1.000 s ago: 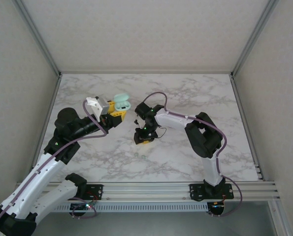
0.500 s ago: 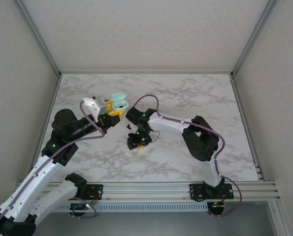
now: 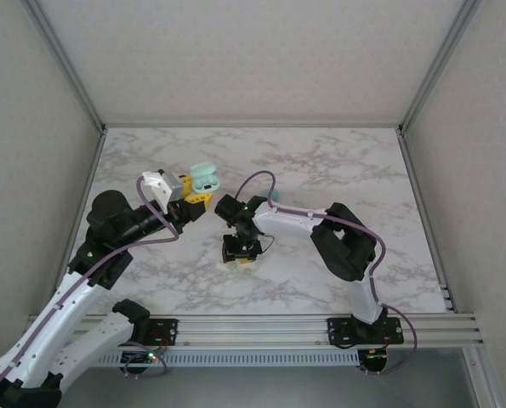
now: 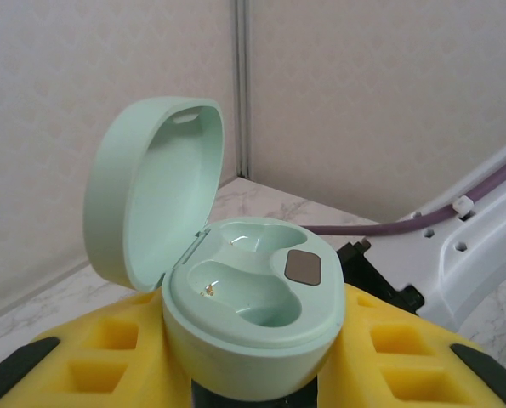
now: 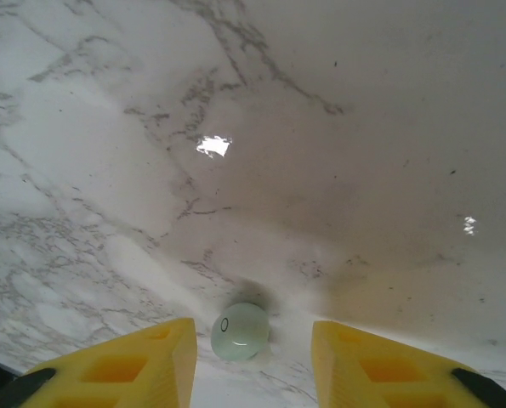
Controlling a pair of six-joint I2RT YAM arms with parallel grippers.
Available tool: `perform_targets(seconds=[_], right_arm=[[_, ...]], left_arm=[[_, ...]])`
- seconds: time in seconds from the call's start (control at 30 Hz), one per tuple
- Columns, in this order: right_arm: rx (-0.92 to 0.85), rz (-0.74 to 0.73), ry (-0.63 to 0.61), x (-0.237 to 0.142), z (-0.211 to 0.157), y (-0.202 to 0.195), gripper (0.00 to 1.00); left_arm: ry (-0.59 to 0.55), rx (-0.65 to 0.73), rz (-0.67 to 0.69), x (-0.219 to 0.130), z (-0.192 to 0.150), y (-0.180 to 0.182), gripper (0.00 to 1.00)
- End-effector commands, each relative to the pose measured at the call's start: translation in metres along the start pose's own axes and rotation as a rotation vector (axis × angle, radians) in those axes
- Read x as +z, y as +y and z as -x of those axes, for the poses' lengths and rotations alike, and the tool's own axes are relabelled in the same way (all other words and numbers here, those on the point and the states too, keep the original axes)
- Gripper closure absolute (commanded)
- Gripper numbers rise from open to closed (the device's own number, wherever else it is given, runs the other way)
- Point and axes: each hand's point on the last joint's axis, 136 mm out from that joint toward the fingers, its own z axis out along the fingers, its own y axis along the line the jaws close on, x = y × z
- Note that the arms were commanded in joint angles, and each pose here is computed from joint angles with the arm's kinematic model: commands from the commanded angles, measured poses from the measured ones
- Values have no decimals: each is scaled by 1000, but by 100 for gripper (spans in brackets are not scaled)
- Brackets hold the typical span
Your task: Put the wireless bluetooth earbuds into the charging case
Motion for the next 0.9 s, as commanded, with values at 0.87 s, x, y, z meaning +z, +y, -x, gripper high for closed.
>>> perform_targets(seconds=[0.87], right_arm=[[32,-151,8,18,-6,-1,72]], left_arm=[[-11,25,-3,0,5,-2,71]])
